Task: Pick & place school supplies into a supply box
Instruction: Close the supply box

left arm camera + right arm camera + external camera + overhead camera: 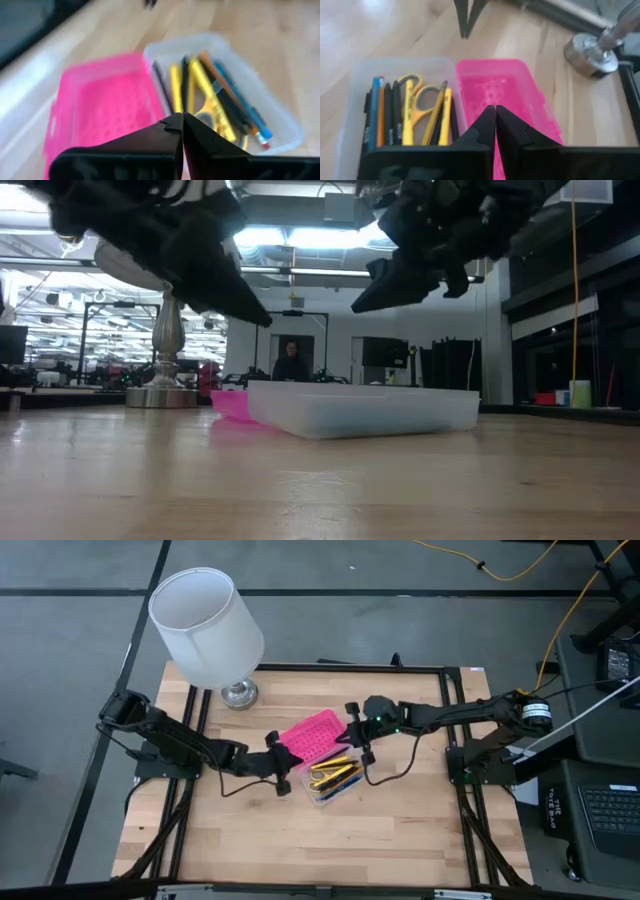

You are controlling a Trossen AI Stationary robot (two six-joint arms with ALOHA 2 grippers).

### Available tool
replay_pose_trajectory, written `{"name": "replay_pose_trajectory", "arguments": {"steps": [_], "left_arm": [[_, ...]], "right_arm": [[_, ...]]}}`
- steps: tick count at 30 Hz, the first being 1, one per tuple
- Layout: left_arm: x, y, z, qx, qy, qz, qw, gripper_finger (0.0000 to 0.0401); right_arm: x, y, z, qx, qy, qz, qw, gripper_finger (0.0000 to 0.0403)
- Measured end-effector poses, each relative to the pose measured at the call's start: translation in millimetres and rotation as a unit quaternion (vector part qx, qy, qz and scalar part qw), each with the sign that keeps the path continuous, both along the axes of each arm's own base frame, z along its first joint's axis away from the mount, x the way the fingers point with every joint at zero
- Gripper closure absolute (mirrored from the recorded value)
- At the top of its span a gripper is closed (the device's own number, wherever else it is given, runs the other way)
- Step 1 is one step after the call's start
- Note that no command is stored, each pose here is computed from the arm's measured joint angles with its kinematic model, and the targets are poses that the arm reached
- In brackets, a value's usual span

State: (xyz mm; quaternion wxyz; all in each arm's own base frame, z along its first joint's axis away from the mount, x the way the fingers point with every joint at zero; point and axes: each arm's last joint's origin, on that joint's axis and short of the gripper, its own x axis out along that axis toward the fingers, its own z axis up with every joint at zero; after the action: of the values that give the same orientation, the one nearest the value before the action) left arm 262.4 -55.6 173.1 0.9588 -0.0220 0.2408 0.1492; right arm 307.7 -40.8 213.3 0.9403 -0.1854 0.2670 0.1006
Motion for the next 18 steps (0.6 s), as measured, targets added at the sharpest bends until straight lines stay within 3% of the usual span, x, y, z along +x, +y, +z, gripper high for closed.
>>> {"name": "replay_pose_trajectory", "arguments": {"steps": [5, 11, 18], "left_arm": [[7.7, 13.6, 15.1, -0.075, 0.055, 0.111, 0.989, 0.0398], [4.3, 38.0, 16.3, -0.141, 0.085, 0.226, 0.960, 0.0400], [-3.8, 60.7, 8.5, -0.232, 0.133, 0.279, 0.922, 0.0389]], "right_arm": [[-4.7, -11.6, -7.3, 0.004, -0.056, 0.001, 0.998, 0.0397], [-4.1, -16.2, -4.4, -0.002, -0.077, -0.004, 0.997, 0.0379], [-5.1, -22.3, -3.9, -0.009, -0.080, -0.011, 0.997, 0.0375]]}}
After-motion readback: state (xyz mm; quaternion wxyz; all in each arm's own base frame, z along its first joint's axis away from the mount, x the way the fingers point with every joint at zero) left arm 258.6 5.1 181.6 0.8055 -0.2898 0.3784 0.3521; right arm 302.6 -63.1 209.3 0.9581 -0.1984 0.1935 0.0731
